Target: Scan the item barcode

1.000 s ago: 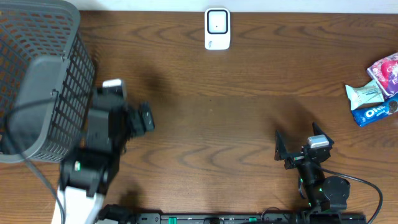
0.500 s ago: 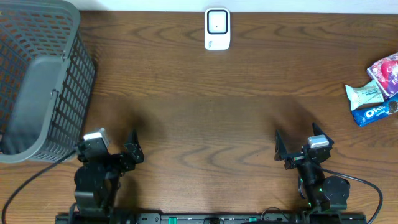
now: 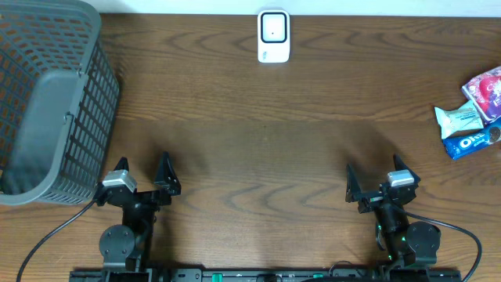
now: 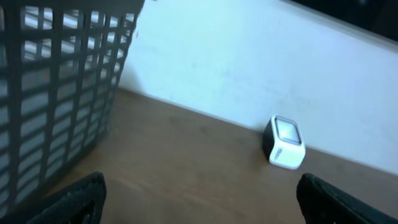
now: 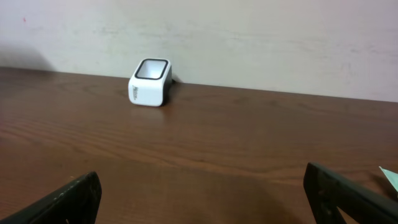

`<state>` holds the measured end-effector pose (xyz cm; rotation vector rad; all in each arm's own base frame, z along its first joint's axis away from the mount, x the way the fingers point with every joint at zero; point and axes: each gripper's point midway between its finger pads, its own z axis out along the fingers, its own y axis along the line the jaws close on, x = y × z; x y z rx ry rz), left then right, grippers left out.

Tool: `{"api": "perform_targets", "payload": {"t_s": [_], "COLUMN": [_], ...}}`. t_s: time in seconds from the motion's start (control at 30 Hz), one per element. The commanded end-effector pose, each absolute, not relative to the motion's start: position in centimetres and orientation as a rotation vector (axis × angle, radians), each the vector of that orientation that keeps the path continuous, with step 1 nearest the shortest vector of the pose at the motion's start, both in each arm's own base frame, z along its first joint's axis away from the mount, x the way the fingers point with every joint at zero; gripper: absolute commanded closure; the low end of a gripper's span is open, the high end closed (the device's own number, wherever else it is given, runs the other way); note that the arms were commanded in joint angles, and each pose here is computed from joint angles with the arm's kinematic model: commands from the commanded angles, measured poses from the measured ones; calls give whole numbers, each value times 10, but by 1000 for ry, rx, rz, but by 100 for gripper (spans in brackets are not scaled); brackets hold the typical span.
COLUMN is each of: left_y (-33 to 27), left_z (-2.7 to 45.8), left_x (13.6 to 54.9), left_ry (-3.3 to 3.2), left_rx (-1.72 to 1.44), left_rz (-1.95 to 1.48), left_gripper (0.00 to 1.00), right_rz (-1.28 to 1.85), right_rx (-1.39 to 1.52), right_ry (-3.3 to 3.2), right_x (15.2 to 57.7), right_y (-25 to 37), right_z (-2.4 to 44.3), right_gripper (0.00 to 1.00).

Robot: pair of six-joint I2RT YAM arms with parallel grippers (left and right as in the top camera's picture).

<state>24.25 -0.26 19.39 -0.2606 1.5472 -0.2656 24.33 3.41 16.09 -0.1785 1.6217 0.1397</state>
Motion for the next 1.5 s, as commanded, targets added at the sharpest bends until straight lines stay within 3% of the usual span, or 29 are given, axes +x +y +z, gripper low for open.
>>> {"api": "perform_targets", "payload": {"t_s": [0.0, 0.2, 0.43, 1.47], "left_y": [-2, 6, 18, 14], "left_z": [197, 195, 138, 138], "left_x": [245, 246, 243, 244], "left_ry": [1486, 1468, 1687, 1717], "left_rx": [-247, -268, -345, -138], "left_rz": [-275, -248, -187, -40], "left_gripper": [2, 2, 2, 2], "right_rz": [123, 123, 123, 123], "right_rx": [-175, -175, -175, -175], "right_ry": [1621, 1622, 1621, 1621], "right_x": [243, 243, 243, 243], "right_y": [32, 32, 32, 32], "right_z": [160, 160, 160, 160], "right_gripper": [1, 1, 1, 1]}}
